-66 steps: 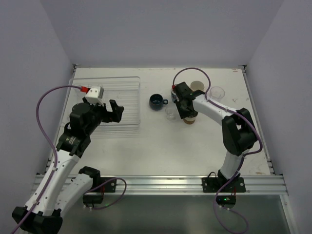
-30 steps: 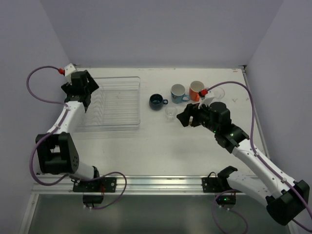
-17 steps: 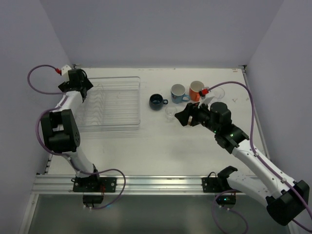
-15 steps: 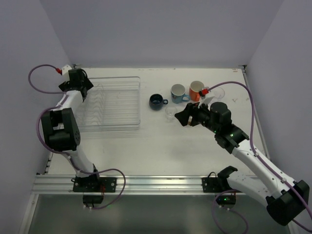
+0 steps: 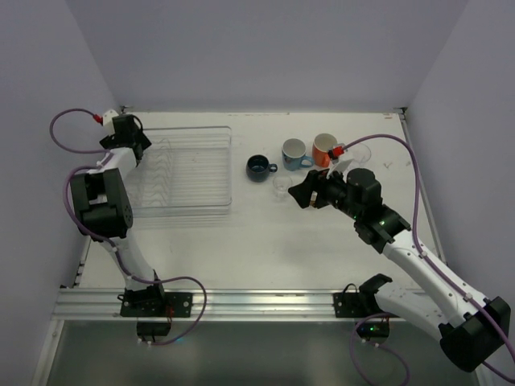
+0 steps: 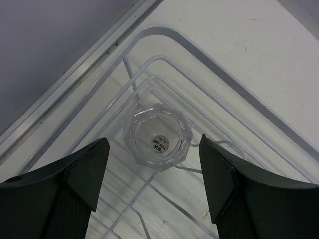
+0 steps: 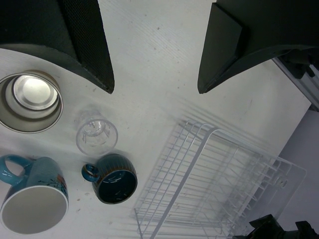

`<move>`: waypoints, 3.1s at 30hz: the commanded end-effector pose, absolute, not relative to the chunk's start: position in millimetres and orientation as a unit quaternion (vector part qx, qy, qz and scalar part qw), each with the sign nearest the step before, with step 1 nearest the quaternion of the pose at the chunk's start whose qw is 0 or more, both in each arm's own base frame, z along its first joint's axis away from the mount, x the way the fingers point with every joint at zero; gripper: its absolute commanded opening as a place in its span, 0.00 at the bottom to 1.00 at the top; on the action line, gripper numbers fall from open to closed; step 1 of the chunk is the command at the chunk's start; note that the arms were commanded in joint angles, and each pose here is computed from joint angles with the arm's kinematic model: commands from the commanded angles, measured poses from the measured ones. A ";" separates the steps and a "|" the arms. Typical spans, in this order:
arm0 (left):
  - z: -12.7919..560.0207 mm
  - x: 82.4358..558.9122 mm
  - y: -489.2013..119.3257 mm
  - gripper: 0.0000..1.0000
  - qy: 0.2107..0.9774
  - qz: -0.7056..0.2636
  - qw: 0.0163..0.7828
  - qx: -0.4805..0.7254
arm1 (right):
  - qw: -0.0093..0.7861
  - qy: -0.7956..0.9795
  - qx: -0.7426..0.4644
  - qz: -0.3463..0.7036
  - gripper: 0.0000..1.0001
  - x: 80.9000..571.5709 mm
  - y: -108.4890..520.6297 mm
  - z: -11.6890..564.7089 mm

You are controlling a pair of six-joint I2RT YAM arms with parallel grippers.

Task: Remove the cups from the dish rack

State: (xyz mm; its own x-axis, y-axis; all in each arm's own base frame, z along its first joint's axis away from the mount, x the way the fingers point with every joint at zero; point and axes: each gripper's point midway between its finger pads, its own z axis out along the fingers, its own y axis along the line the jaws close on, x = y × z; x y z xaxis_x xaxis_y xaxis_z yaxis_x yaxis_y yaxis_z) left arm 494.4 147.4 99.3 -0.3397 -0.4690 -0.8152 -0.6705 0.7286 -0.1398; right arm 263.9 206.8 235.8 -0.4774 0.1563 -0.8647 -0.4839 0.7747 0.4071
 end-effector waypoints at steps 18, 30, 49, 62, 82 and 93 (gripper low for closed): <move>165.5 502.2 151.0 0.31 0.771 0.094 0.536 -0.329 | 0.521 0.775 -0.108 0.342 0.70 263.7 214.2 251.7; 288.7 424.7 76.4 0.29 0.710 -0.084 0.631 -0.301 | 0.516 0.722 -0.087 0.452 0.70 245.5 235.4 293.3; 360.0 254.4 -169.7 0.29 0.606 -0.602 0.517 -0.054 | 0.489 0.583 -0.093 0.642 0.71 220.8 296.6 361.0; 365.4 222.1 -204.1 0.29 0.588 -0.647 0.485 -0.010 | 0.429 0.557 -0.156 0.694 0.66 203.9 336.5 375.0; 358.6 232.5 -219.2 1.00 0.634 -0.579 0.512 0.019 | 0.481 0.589 -0.142 0.634 0.00 216.1 325.4 369.5; 333.7 238.0 -153.8 1.00 0.710 -0.339 0.615 0.047 | 0.507 0.829 -0.001 0.236 0.00 294.1 158.8 259.9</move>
